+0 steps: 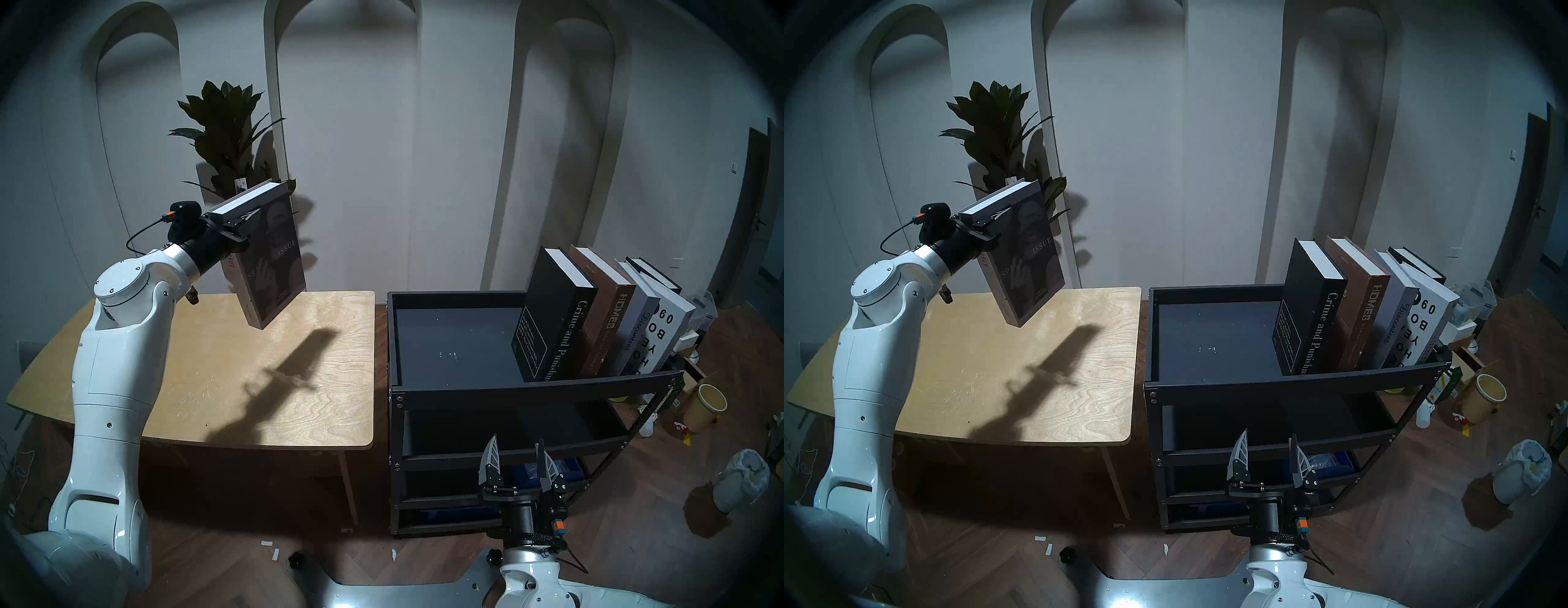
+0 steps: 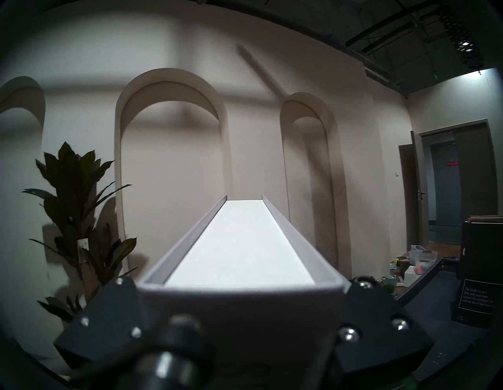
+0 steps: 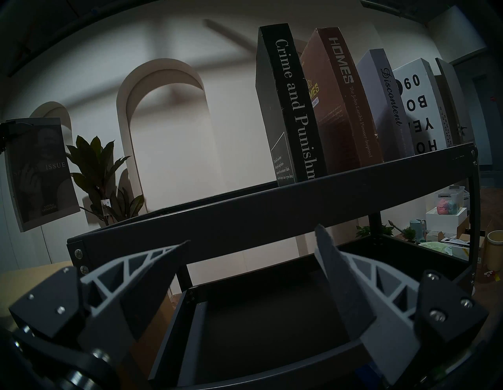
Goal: Move the books from the display table onto the shelf, standing them upright with spines facing out and tallest at one end
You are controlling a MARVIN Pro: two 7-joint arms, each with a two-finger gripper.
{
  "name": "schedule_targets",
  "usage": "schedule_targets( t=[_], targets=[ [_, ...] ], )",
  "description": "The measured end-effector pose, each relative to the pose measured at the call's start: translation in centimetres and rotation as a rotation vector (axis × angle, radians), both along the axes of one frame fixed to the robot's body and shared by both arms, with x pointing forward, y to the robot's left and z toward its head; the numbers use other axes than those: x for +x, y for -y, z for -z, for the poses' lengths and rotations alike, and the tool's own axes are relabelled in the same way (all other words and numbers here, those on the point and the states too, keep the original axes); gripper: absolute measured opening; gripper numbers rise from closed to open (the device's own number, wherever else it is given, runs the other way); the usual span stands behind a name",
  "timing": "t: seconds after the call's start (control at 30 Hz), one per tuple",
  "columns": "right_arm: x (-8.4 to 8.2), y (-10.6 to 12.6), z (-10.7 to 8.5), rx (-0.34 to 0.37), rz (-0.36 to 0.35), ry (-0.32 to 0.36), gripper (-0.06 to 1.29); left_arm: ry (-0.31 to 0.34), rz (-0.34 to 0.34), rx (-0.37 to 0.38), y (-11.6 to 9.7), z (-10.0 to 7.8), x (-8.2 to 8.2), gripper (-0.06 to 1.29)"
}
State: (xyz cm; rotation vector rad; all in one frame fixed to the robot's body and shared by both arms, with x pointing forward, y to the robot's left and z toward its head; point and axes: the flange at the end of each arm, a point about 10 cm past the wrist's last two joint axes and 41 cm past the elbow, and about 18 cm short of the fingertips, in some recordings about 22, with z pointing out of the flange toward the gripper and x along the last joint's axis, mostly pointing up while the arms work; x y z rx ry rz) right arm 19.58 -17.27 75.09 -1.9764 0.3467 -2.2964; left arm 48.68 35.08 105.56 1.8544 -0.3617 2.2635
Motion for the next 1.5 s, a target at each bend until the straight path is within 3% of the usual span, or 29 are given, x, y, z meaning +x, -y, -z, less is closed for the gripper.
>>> schedule_targets(
  t=[0.33,0.73,0.9,1.27,1.5],
  targets=[
    [0.0,0.0,0.0,0.001,0.000,0.001,1.25,-0.053,-0.111,-0.027,2.4,-1.3,-0.7,0.55],
    [0.1,0.0,0.0,0.001,0.000,0.002,1.25,-0.121,-0.134,-0.073,8.8,-2.3,-1.9,0.55],
    [0.1,-0.1,0.0,0.001,0.000,0.002,1.25,-0.153,-0.137,-0.119,12.7,-3.2,-3.1,0.55],
    [0.1,-0.1,0.0,0.002,0.000,0.003,1.25,-0.184,-0.204,-0.185,15.8,-4.5,-5.1,0.55],
    [0.1,-0.1,-0.1,0.003,-0.001,0.004,1.25,-0.225,-0.225,-0.211,19.8,-4.7,-6.7,0.55]
  ],
)
